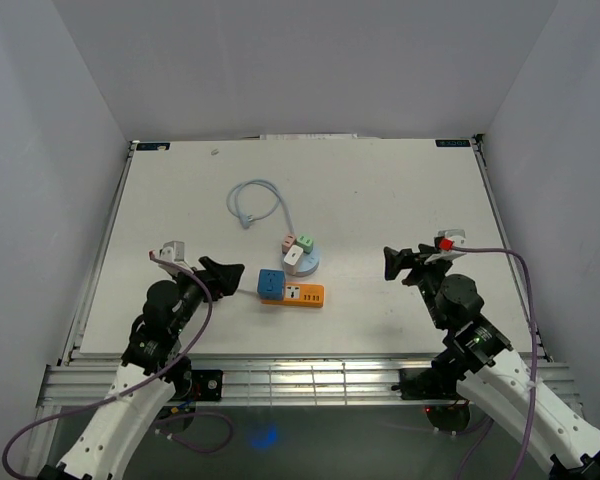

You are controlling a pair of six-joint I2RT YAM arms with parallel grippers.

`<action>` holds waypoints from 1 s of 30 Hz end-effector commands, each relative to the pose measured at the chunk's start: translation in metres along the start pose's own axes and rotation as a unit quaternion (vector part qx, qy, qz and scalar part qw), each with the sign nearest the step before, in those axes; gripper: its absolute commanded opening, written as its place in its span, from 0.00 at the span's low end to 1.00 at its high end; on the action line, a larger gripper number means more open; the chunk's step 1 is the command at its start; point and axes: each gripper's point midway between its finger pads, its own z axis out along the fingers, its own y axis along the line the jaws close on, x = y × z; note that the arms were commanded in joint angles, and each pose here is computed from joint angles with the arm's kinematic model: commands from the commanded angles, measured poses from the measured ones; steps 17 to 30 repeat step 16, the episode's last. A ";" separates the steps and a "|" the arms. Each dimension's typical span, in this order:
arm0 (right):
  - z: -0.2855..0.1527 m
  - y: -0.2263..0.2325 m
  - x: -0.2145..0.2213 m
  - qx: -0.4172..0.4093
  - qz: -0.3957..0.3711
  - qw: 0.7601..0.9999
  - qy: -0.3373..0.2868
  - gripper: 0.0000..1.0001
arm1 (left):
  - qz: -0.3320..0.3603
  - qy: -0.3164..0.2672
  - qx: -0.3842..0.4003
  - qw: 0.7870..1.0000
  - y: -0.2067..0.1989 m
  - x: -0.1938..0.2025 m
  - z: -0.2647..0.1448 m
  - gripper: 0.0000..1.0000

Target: Insert the plug

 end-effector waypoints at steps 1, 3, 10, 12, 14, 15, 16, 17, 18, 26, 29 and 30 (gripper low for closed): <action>-0.005 -0.025 -0.007 0.073 0.054 0.995 -0.036 0.89 | -0.008 -0.030 -0.021 0.999 0.014 -0.001 -0.004 0.98; -0.009 -0.031 -0.004 0.082 0.058 0.994 -0.044 0.89 | -0.005 -0.035 -0.007 0.999 0.012 0.002 -0.006 0.98; -0.014 -0.035 -0.005 0.087 0.070 0.992 -0.060 0.89 | -0.007 -0.054 0.007 0.998 0.011 -0.001 -0.010 0.98; -0.014 -0.037 -0.004 0.095 0.074 0.991 -0.059 0.89 | -0.008 -0.047 0.003 0.999 0.012 0.001 -0.009 0.98; -0.014 -0.037 -0.003 0.095 0.074 0.991 -0.057 0.89 | -0.009 -0.044 -0.001 0.999 0.013 0.002 -0.008 0.98; -0.014 -0.038 -0.003 0.096 0.074 0.991 -0.057 0.89 | -0.009 -0.039 -0.004 0.999 0.014 0.004 -0.007 0.98; -0.014 -0.038 -0.002 0.097 0.074 0.991 -0.056 0.89 | -0.009 -0.038 -0.006 0.999 0.015 0.004 -0.007 0.98; -0.014 -0.038 -0.002 0.097 0.074 0.991 -0.056 0.89 | -0.009 -0.038 -0.006 0.999 0.015 0.004 -0.007 0.98; -0.014 -0.038 -0.002 0.097 0.074 0.991 -0.056 0.89 | -0.009 -0.038 -0.006 0.999 0.015 0.004 -0.007 0.98; -0.014 -0.038 -0.002 0.097 0.074 0.991 -0.056 0.89 | -0.009 -0.038 -0.006 0.999 0.015 0.004 -0.007 0.98; -0.014 -0.038 -0.002 0.097 0.074 0.991 -0.056 0.89 | -0.009 -0.038 -0.006 0.999 0.015 0.004 -0.007 0.98; -0.014 -0.038 -0.002 0.097 0.074 0.991 -0.056 0.89 | -0.009 -0.038 -0.006 0.999 0.015 0.004 -0.007 0.98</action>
